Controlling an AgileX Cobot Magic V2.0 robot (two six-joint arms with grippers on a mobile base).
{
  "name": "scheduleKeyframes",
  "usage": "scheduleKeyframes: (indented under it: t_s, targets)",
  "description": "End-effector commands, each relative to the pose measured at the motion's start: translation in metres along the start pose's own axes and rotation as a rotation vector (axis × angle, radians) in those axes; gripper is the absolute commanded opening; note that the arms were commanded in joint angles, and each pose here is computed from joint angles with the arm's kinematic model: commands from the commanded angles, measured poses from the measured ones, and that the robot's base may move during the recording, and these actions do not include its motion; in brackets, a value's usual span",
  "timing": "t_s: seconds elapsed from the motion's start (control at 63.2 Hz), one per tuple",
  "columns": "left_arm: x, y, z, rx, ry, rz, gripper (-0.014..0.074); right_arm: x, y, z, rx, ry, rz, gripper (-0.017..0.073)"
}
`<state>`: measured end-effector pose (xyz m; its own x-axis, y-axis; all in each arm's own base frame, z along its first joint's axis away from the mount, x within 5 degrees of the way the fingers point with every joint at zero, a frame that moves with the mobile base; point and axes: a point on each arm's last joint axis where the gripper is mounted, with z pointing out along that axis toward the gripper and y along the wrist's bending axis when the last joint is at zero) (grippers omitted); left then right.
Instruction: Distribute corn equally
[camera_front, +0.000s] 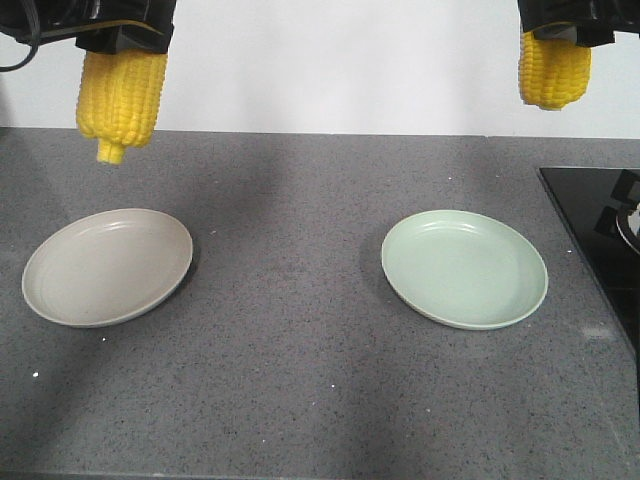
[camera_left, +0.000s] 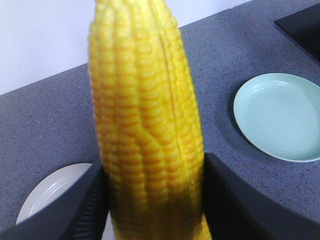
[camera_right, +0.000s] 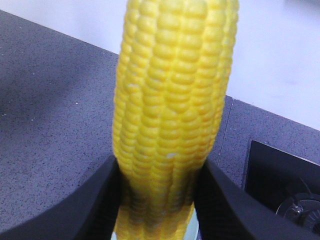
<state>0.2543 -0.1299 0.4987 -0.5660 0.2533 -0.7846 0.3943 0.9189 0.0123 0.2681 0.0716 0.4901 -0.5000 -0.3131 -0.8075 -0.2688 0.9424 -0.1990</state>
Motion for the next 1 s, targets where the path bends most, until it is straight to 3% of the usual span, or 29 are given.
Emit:
scheduleKeyframes:
  t_s: [0.0,0.982]
  targets:
    - [-0.0093,0.0001,-0.0222,0.01,-0.121,-0.011,-0.0008,-0.0111,-0.0069,-0.0212,0.032,-0.127,0.004,-0.0006]
    - [-0.0093,0.0001,-0.0222,0.01,-0.121,-0.011,-0.0008,-0.0111,-0.0069,-0.0212,0.032,-0.127,0.004,-0.0006]
